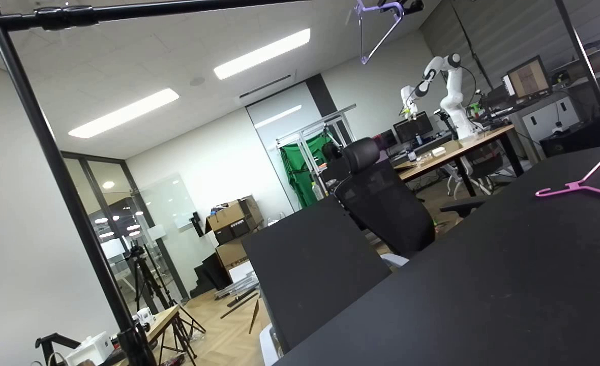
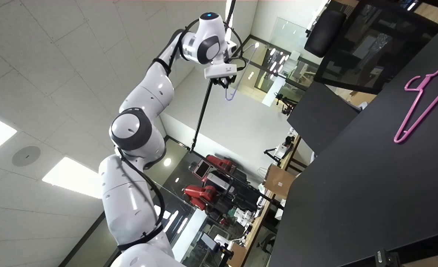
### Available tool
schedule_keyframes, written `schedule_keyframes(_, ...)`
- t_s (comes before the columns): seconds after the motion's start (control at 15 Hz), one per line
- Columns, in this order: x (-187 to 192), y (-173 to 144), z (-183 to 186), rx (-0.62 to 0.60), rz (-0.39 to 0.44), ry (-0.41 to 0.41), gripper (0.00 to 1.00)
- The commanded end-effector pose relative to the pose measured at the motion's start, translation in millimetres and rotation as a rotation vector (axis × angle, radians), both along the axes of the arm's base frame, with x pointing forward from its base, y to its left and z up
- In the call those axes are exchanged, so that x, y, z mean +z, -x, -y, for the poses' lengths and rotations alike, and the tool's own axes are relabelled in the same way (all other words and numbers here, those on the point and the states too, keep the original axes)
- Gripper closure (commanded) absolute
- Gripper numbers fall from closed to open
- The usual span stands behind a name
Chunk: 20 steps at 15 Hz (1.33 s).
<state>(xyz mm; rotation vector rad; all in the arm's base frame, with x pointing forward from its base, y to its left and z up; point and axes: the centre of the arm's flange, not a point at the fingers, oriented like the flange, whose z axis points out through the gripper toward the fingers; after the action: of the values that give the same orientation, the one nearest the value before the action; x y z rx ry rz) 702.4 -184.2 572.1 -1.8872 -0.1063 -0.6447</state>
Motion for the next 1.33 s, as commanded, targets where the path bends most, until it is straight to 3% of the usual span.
schedule_keyframes(0.0,16.1,-26.8,12.4,0.004,-0.072,-0.014,0.96)
schedule_keyframes(0.2,19.3,-25.0,11.5,0.021,-0.078,-0.013,0.96)
schedule_keyframes(0.27,22.3,-22.8,11.1,0.022,-0.072,-0.012,0.69)
schedule_keyframes(0.33,27.4,-19.6,11.1,0.027,-0.062,-0.009,0.59)
schedule_keyframes(0.67,55.7,-4.9,10.8,0.051,-0.038,0.003,0.26)
schedule_keyframes(0.87,78.0,11.0,15.6,0.006,-0.041,0.090,0.05)
schedule_keyframes(1.0,90.1,26.0,22.1,-0.031,-0.054,0.196,0.00)
schedule_keyframes(1.27,108.8,60.5,32.2,-0.078,-0.084,0.397,0.00)
